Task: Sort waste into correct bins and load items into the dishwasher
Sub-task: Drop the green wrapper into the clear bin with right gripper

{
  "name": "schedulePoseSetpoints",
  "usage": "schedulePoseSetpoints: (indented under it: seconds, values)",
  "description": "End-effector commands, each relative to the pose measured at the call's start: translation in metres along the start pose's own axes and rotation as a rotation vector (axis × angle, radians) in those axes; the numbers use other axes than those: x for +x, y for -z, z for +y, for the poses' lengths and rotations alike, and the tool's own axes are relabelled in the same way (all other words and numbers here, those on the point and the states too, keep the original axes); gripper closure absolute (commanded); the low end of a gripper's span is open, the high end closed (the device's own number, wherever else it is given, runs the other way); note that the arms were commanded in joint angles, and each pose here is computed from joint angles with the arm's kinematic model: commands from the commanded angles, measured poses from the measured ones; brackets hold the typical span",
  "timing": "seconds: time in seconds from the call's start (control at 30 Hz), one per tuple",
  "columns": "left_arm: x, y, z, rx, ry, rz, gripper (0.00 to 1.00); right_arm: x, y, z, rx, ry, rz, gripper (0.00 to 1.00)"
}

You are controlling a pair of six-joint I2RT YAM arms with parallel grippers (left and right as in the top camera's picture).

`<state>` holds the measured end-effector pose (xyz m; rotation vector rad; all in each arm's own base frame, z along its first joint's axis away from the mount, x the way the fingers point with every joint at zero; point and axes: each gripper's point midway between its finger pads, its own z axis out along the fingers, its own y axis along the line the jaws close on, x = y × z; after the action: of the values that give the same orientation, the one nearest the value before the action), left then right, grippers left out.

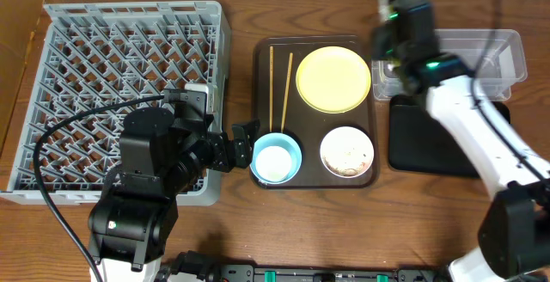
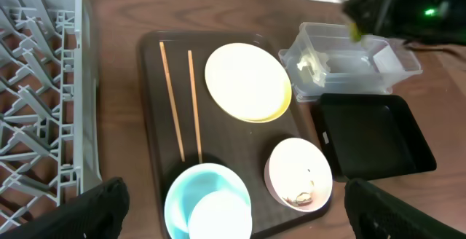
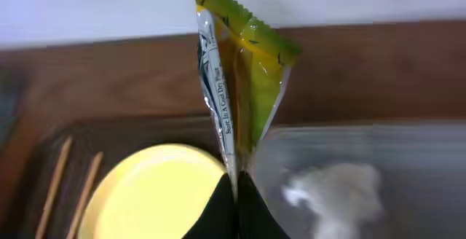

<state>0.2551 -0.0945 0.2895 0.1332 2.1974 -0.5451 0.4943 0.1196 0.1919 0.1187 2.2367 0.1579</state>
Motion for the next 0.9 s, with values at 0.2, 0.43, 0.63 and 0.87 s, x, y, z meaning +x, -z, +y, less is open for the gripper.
schedulePoseSetpoints:
  seconds: [0.2, 0.43, 0.63, 0.87]
  values:
    - [-0.006, 0.005, -0.005, 0.018, -0.004, -0.017, 0.04, 0.042, -0.043, -0.095, 0.185, -0.433, 0.136, 0.53]
    - [-0.006, 0.005, -0.005, 0.018, -0.004, -0.017, 0.05, 0.006, 0.009, -0.016, -0.243, -0.206, 0.136, 0.28]
    - [-0.006, 0.005, -0.005, 0.018, -0.004, -0.017, 0.05, 0.053, 0.064, 0.048, -0.425, -0.012, 0.321, 0.51]
    - [-0.006, 0.005, -0.005, 0.019, -0.004, -0.017, 0.05, 0.158, 0.09, 0.093, -0.402, 0.197, 0.637, 0.64]
